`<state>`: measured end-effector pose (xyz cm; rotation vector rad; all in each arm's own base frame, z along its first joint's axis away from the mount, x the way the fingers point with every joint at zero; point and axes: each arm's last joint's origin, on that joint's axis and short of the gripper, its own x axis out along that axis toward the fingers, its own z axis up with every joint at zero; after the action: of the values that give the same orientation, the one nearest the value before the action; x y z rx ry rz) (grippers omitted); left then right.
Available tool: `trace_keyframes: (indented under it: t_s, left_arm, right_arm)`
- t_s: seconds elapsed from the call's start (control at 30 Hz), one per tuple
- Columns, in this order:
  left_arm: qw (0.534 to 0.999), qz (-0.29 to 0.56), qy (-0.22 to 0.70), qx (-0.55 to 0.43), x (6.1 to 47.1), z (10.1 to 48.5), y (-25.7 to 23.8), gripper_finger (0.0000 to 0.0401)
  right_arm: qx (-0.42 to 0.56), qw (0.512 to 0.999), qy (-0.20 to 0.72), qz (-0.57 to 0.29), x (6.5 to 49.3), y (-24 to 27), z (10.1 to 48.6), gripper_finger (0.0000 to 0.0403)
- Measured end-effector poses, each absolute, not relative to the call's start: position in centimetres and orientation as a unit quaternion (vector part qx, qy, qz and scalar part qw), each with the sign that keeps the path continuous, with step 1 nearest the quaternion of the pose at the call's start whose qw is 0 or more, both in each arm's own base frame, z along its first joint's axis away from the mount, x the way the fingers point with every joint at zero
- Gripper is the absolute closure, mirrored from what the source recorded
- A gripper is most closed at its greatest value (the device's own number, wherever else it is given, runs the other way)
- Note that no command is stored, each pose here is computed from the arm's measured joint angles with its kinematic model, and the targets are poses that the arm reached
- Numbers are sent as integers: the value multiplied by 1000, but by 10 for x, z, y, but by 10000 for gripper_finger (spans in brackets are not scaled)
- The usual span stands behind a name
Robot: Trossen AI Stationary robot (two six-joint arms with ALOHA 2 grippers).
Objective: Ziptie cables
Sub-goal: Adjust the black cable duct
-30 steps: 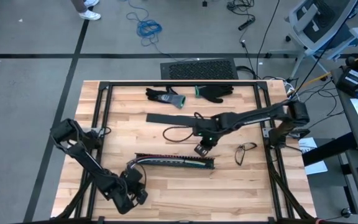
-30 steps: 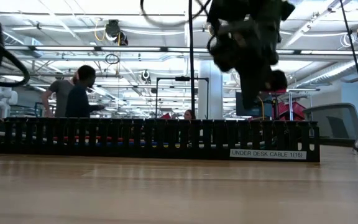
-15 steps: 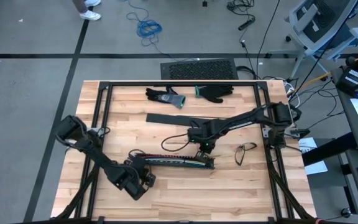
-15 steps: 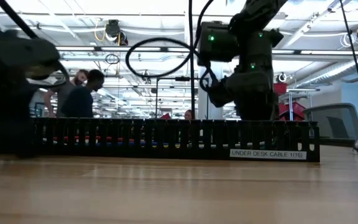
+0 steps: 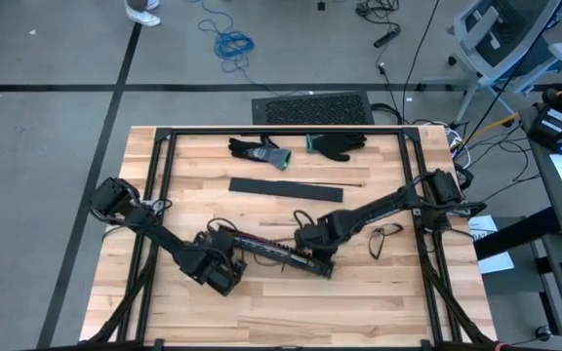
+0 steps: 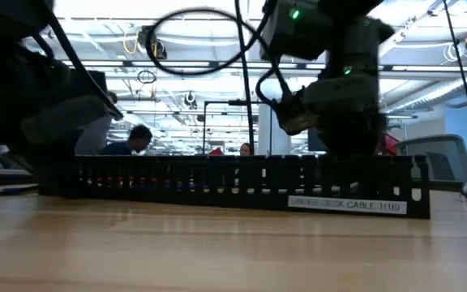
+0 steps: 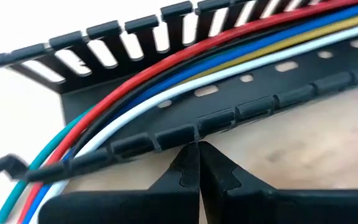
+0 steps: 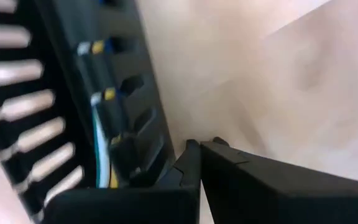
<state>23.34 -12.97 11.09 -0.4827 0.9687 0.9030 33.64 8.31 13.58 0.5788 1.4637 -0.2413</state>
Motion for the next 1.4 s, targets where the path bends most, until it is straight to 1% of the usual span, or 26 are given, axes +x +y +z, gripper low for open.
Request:
trace_keyframes:
  t_s: [0.2,0.37,0.53,0.63,0.73,0.83,0.93,1.0,1.07,1.13,1.2,1.23,1.3,1.37,1.4]
  left_arm:
    - [759,432,461,-158,238,111,-109,401]
    - [758,465,441,-119,246,110,-84,401]
    - [769,468,418,-125,262,111,-63,401]
    - [790,448,391,-147,276,112,-57,401]
    - [815,419,363,-171,290,115,-55,401]
    - [817,407,365,-184,293,118,-56,401]
    - [814,390,391,-181,283,128,-64,401]
    - [813,377,409,-175,271,139,-74,401]
    - [803,385,418,-180,255,149,-84,401]
    - [793,398,414,-202,236,161,-96,401]
    - [790,404,395,-240,218,171,-111,401]
    - [796,395,374,-265,211,177,-121,401]
    - [813,373,311,-322,200,185,-142,401]
    - [832,343,212,-382,197,189,-163,401]
    - [841,331,162,-396,197,188,-172,401]
  right_arm:
    - [325,698,631,-100,336,122,136,403]
    - [394,706,585,-57,345,147,140,402]
    - [449,738,503,-32,360,154,151,402]
    - [474,758,448,-21,371,153,157,402]
    - [495,765,412,-9,380,150,160,402]
    - [493,762,419,-13,378,149,158,402]
    - [485,757,437,26,373,158,165,402]
    - [478,756,445,45,367,164,173,402]
    - [464,756,459,50,358,169,181,402]
    - [442,757,481,32,347,168,190,403]
    - [410,768,492,-11,334,160,200,403]
    - [388,778,492,-40,328,152,206,403]
    - [347,791,491,-110,318,128,217,403]
    - [310,803,482,-163,313,97,228,403]
    - [298,809,475,-177,314,81,233,403]
